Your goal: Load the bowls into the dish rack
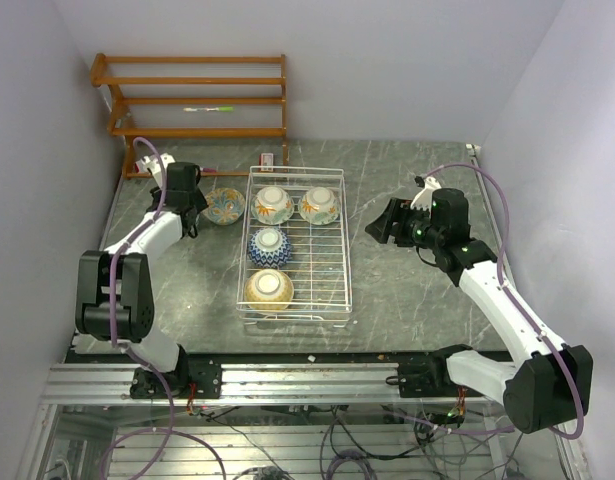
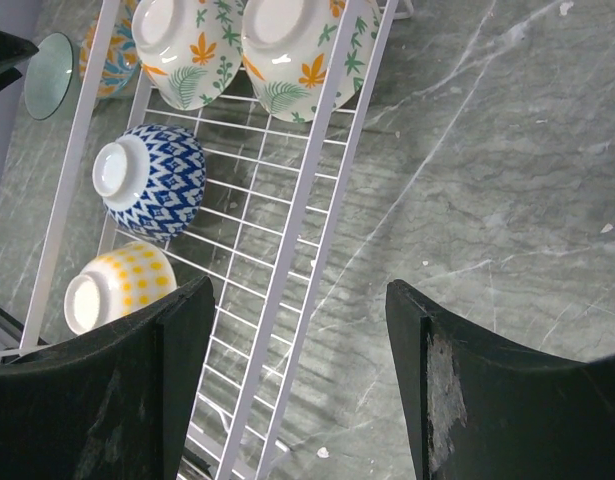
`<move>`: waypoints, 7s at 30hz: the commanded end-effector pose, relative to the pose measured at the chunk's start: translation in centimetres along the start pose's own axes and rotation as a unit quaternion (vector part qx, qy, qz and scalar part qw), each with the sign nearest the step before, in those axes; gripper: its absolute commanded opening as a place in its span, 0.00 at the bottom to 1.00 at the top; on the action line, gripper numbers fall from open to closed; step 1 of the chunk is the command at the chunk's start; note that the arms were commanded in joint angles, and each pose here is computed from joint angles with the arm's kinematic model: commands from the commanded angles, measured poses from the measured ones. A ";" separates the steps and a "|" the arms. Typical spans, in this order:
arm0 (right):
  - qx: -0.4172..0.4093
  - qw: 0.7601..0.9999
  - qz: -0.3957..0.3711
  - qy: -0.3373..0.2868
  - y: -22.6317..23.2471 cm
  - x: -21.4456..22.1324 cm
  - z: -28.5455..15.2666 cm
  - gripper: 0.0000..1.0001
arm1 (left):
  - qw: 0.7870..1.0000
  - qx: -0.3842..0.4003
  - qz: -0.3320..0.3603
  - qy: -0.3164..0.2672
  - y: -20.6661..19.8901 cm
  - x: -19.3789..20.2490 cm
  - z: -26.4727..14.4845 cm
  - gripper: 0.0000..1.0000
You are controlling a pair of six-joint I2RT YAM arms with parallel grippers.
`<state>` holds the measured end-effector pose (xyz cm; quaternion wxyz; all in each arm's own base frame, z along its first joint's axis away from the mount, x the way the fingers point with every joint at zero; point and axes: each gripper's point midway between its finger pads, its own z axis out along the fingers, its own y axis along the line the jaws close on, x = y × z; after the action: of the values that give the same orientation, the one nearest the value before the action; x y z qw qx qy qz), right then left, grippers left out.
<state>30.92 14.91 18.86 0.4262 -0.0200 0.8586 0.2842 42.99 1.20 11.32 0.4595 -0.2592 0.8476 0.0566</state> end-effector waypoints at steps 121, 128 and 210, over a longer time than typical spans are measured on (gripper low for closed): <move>0.045 0.998 0.015 -0.051 -1.0 -1.6 -3.5 0.68 | 0.788 0.550 -0.226 0.159 -25.7 16.1 -23.6 0.07; 0.047 0.997 0.013 -0.052 -1.0 -1.7 -3.6 0.68 | 0.787 0.547 -0.229 0.172 -25.9 17.2 -23.1 0.15; 0.031 0.999 0.021 -0.038 -1.3 -0.6 -2.3 0.69 | 0.903 0.351 -0.091 0.229 -14.7 24.6 -18.5 0.37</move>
<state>29.78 12.67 19.66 0.4462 0.0234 0.8549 0.2637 27.25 -30.72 9.98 0.3430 -0.1686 0.8013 -0.4603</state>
